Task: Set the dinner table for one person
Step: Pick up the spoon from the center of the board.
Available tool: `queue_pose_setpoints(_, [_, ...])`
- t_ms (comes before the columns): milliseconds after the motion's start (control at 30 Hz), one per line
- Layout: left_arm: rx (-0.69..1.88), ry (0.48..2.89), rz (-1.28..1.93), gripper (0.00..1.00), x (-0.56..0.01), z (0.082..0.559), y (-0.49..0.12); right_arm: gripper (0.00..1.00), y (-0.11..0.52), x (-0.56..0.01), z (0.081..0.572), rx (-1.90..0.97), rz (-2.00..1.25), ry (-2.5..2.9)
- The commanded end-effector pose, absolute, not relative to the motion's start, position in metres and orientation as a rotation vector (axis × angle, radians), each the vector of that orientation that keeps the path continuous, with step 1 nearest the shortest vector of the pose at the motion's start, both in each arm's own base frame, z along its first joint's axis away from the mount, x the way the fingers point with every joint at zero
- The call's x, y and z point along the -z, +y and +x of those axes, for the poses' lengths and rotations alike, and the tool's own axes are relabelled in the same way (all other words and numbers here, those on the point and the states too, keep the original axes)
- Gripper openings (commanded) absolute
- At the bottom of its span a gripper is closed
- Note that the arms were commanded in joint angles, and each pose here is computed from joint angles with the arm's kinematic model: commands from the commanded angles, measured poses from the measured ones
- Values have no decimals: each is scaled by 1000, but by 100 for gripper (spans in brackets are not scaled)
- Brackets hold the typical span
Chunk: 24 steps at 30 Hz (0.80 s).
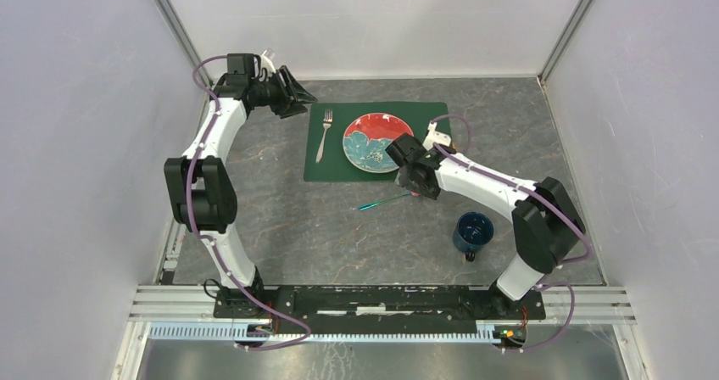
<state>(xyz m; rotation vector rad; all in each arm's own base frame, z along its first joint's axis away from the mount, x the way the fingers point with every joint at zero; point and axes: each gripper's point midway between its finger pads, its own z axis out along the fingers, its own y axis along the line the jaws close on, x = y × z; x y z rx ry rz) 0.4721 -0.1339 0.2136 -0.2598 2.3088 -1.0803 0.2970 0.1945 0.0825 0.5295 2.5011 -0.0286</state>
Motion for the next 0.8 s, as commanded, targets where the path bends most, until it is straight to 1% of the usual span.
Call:
queue_pose_setpoints(0, [1105,2247,-197,57,-244,463,-134,70,189,-89,304,113,641,2431])
queue_pose_setpoints(300, [1118,2261,-193,57,-238,460,-135,71,194,-85,314,175,655,2422])
queue_pose_setpoints(500, [1125,2264,-186,57,-236,458,-136,71,182,-85,313,221,680,2386])
queue_pose_setpoints(533, [1112,2255,-212,57,-236,461,-124,71,181,-85,312,229,682,2381])
queue_pose_setpoints(767, [1113,2253,-219,57,-236,461,-120,71,172,-80,308,272,704,2378])
